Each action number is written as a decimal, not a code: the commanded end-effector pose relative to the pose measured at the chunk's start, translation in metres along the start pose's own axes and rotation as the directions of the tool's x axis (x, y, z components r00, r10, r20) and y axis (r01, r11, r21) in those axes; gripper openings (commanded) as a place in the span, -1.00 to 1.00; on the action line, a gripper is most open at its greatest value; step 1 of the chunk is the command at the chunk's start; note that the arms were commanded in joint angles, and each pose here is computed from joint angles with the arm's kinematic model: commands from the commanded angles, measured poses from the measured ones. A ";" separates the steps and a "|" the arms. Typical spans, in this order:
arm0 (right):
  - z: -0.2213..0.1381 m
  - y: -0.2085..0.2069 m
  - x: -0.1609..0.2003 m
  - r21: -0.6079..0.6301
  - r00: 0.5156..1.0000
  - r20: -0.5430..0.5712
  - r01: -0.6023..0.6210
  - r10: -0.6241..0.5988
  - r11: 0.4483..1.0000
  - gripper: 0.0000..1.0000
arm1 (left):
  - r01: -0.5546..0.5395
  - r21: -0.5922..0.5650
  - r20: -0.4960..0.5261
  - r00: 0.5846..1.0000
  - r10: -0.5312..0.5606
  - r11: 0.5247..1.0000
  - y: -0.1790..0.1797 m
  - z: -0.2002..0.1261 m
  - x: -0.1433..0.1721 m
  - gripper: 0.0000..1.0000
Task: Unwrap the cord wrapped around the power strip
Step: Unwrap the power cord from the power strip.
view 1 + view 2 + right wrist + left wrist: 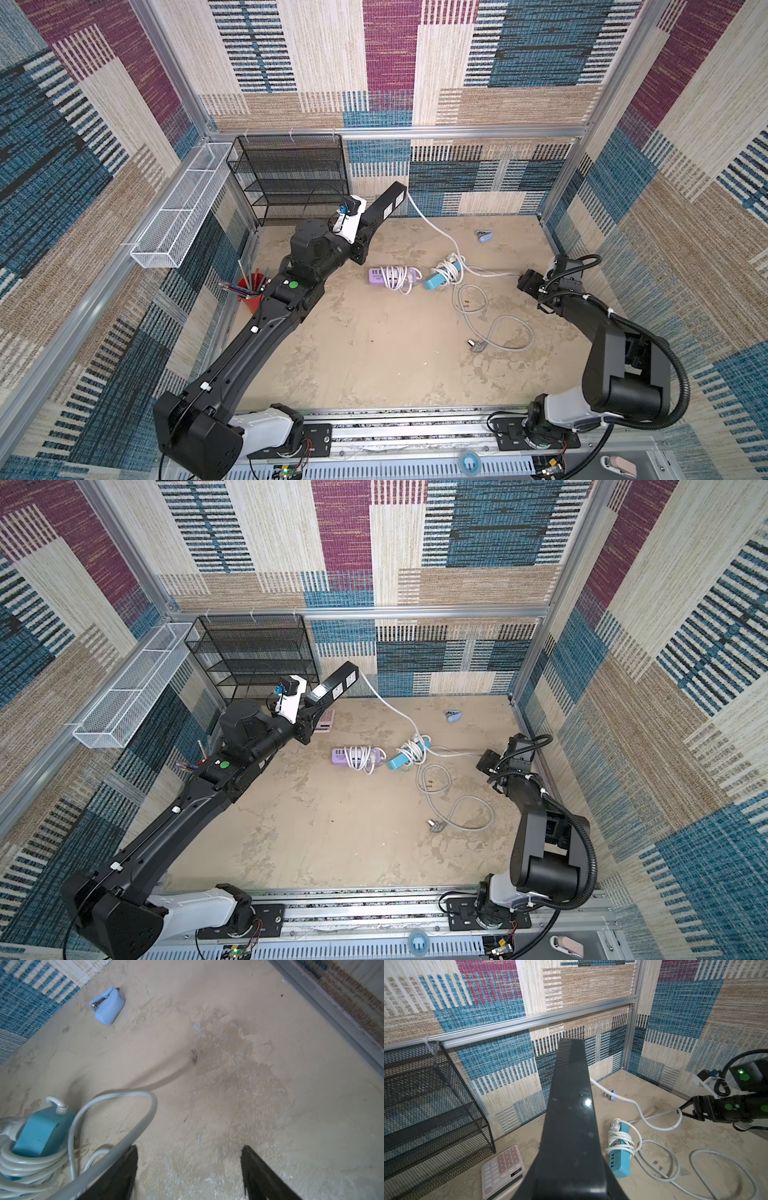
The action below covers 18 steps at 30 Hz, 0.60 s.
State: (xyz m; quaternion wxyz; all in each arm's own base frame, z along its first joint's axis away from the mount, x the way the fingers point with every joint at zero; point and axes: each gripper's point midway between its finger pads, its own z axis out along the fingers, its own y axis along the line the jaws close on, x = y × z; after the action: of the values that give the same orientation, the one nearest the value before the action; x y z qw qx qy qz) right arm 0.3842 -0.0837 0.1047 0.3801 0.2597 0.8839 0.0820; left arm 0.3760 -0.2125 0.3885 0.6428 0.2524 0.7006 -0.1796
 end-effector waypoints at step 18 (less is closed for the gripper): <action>-0.197 0.280 -0.033 -0.260 0.492 0.735 0.840 -0.466 0.476 0.97 | 0.047 0.313 -0.062 0.998 -0.029 0.949 -0.051 0.020 -0.004 -1.00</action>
State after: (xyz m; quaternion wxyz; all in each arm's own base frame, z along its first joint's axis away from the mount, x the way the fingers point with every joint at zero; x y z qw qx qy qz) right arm 0.3817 0.1255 0.3266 0.6348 -0.1599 0.7422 0.1435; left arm 0.3714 -0.2563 0.3782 0.5781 0.3220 0.7013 -0.2652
